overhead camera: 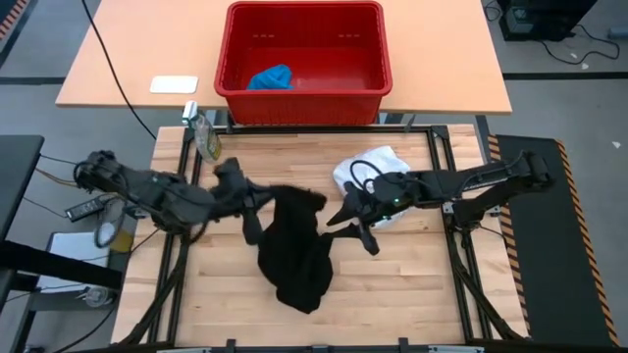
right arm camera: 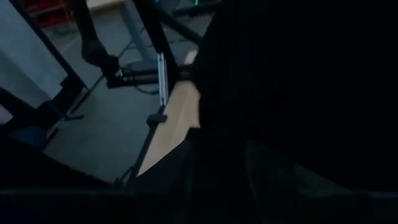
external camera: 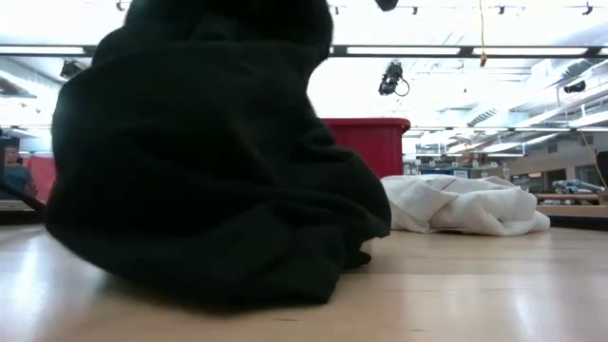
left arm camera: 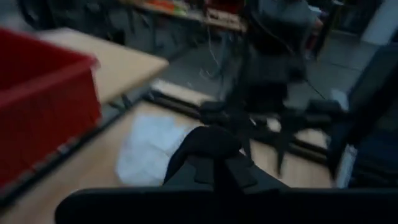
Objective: Fold laundry
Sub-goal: Fold the black shirt
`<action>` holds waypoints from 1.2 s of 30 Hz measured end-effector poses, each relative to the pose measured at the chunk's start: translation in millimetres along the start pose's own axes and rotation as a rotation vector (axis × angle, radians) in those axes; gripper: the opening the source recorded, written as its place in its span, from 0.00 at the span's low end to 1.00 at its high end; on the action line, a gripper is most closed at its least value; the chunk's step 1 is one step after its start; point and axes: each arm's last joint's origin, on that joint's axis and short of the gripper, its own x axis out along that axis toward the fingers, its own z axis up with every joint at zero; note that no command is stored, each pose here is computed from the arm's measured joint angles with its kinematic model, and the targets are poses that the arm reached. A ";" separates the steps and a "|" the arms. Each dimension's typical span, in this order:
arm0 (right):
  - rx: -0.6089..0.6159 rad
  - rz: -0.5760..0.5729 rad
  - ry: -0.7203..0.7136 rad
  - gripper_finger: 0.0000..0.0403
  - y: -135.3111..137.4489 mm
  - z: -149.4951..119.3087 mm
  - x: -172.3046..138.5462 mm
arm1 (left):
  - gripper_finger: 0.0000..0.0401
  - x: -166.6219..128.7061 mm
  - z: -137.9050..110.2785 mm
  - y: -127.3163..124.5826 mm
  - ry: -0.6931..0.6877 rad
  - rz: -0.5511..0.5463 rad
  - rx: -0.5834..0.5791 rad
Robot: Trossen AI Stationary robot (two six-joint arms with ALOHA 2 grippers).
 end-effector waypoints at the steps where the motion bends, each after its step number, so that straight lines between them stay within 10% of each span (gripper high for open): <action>1: -0.007 -0.013 -0.011 0.38 2.5 0.9 -2.7 | 0.00 -3.5 7.9 0.9 -0.021 0.007 0.013; 13: -0.068 -0.134 -0.137 0.38 10.2 25.7 -28.8 | 0.00 -47.0 119.9 34.4 -0.378 -0.049 -0.020; 24: 0.021 -0.216 -0.029 0.44 -18.7 17.6 4.0 | 0.00 -81.5 163.8 47.0 -0.555 -0.541 -0.020; 36: 0.056 -0.161 0.315 0.69 -75.0 -40.9 82.9 | 0.01 -81.8 135.3 43.7 -0.022 -0.863 -0.233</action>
